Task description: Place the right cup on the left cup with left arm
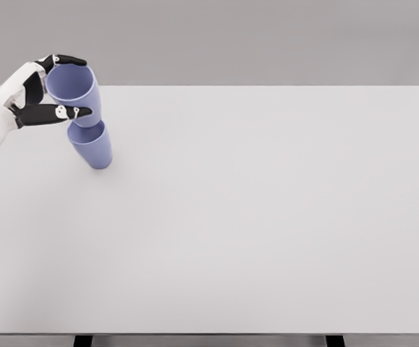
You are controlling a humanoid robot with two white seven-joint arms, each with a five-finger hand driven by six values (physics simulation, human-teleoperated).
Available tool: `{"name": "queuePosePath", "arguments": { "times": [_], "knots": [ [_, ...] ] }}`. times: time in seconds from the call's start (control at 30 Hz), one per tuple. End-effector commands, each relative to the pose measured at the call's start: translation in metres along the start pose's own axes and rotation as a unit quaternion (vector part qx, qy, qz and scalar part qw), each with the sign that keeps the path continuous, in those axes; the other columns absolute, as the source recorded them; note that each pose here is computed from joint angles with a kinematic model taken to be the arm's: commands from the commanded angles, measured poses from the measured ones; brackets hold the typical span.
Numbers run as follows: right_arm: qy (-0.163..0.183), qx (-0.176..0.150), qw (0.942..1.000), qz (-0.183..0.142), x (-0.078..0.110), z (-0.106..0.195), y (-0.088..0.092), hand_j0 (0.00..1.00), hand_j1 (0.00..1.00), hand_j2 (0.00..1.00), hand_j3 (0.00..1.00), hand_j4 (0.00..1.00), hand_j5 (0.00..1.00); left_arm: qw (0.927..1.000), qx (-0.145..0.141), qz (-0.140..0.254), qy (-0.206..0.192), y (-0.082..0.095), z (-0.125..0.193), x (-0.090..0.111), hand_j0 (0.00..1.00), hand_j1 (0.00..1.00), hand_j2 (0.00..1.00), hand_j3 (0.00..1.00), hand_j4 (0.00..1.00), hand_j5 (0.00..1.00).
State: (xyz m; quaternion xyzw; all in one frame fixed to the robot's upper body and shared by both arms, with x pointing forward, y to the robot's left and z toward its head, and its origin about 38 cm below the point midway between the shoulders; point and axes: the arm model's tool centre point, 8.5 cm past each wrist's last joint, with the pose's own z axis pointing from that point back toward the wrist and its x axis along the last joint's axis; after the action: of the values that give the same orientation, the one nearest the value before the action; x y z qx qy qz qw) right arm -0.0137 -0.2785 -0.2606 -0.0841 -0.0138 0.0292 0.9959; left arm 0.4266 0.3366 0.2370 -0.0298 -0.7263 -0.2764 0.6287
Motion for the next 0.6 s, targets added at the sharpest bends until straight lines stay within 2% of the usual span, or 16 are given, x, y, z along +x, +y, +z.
{"name": "queuePosePath", "arguments": {
  "times": [0.0, 0.57],
  "knots": [
    [0.0, 0.0, 1.0, 0.0, 0.0, 0.0, 0.0, 1.0, 1.0, 1.0, 1.0, 1.0, 1.0, 1.0, 0.0, 0.002, 0.0, 0.001, 0.001, 0.0, 0.65, 0.65, 0.65, 0.65, 0.65, 0.65],
    [0.0, 0.0, 1.0, 0.0, 0.0, 0.0, 0.0, 1.0, 1.0, 1.0, 1.0, 1.0, 1.0, 0.9999, 0.0, 0.009, 0.012, -0.003, 0.007, -0.011, 0.65, 0.65, 0.65, 0.65, 0.65, 0.65]
  ]
}}
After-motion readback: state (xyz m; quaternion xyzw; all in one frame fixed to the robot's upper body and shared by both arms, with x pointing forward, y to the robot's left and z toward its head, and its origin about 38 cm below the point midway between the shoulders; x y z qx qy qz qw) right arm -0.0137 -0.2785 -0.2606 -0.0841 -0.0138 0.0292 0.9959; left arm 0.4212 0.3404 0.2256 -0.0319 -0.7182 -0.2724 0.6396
